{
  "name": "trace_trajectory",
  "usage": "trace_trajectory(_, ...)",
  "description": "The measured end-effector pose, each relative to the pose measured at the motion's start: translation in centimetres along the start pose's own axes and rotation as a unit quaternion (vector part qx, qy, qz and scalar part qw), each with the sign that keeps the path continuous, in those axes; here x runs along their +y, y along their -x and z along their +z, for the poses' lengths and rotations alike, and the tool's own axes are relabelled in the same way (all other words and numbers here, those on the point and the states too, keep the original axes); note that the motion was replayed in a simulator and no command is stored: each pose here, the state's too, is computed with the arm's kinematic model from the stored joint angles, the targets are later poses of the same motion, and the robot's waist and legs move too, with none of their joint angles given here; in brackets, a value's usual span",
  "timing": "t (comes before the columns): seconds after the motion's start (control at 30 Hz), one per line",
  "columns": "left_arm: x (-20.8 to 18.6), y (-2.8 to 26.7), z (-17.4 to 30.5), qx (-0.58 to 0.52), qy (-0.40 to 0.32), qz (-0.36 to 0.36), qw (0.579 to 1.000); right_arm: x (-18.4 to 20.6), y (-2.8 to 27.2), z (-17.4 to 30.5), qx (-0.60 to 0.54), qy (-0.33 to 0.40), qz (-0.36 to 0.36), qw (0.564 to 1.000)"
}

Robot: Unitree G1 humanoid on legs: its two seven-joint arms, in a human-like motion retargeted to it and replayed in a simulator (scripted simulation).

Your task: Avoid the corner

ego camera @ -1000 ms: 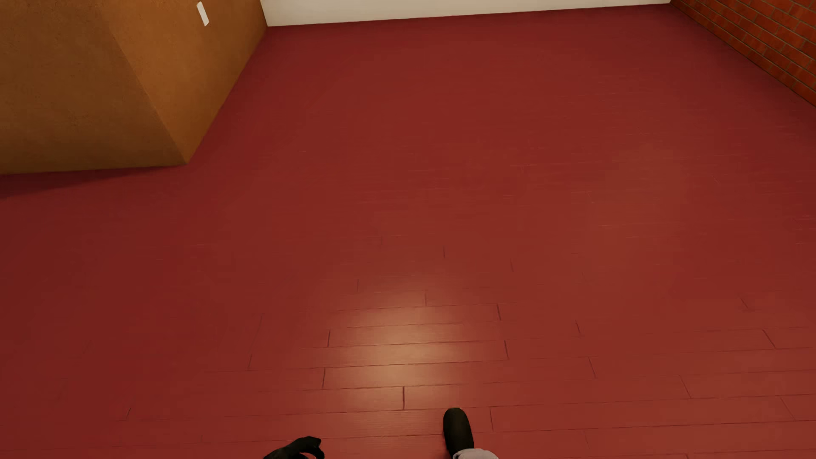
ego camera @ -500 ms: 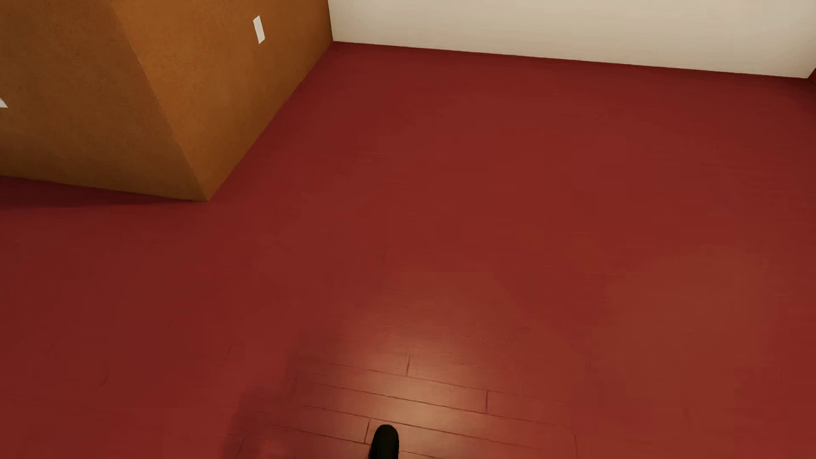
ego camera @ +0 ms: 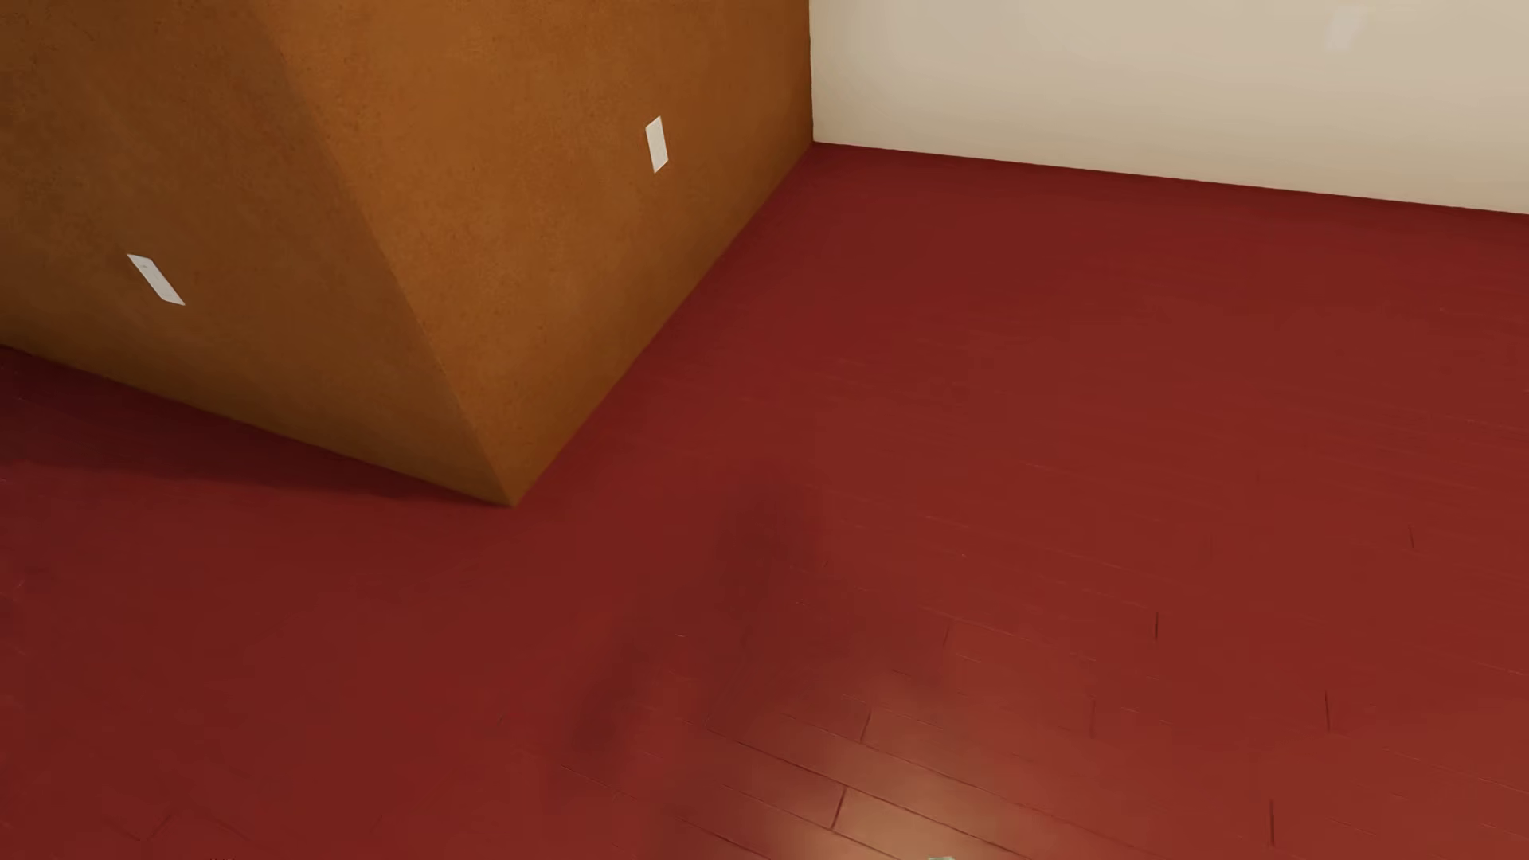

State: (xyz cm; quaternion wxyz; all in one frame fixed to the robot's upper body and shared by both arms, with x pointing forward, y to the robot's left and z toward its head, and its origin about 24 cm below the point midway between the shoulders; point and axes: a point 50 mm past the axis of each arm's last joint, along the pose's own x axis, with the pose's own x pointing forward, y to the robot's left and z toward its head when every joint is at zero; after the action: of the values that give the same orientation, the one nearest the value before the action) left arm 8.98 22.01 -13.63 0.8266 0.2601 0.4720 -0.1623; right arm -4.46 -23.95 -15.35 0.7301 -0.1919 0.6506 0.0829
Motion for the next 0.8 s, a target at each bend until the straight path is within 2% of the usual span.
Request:
trace_trajectory(0.03, -0.1, -0.4, 0.4, -0.002, 0.023, 0.007, 1.000, -0.3, -0.2, 0.4, 0.000, 0.007, -0.002, 1.000)
trace_trajectory(0.1, -2.2, -1.0, 2.0, -0.021, 0.000, -0.030, 0.999, -2.5, -0.6, 1.8, -0.010, 0.021, -0.027, 0.999)
trace_trajectory(0.17, -4.1, -0.5, 1.7, -0.022, -0.007, -0.058, 0.998, -3.8, -0.6, 3.3, -0.039, 0.001, -0.047, 0.998)
trace_trajectory(0.27, -7.0, 0.8, -2.3, 0.045, -0.018, -0.100, 0.994, -3.9, -0.4, 5.6, -0.088, 0.000, -0.049, 0.995)
trace_trajectory(0.5, -9.7, 6.3, -11.8, 0.211, -0.056, -0.159, 0.963, -5.4, 0.3, 13.0, -0.203, 0.035, -0.063, 0.977)
trace_trajectory(0.57, -10.0, 6.9, -12.8, 0.230, -0.082, -0.176, 0.954, -5.7, 0.1, 11.8, -0.186, 0.017, -0.070, 0.980)
trace_trajectory(0.63, -10.3, 7.0, -12.5, 0.225, -0.058, -0.169, 0.958, -4.8, -0.3, 9.9, -0.151, 0.020, -0.057, 0.987)
trace_trajectory(0.73, -8.8, 3.9, -8.4, 0.146, -0.074, -0.151, 0.975, -2.7, -0.5, 7.0, -0.109, 0.028, -0.028, 0.993)
trace_trajectory(0.8, -5.6, 1.3, -3.9, 0.070, -0.040, -0.091, 0.993, -1.1, -0.4, 4.4, -0.072, 0.052, -0.002, 0.996)
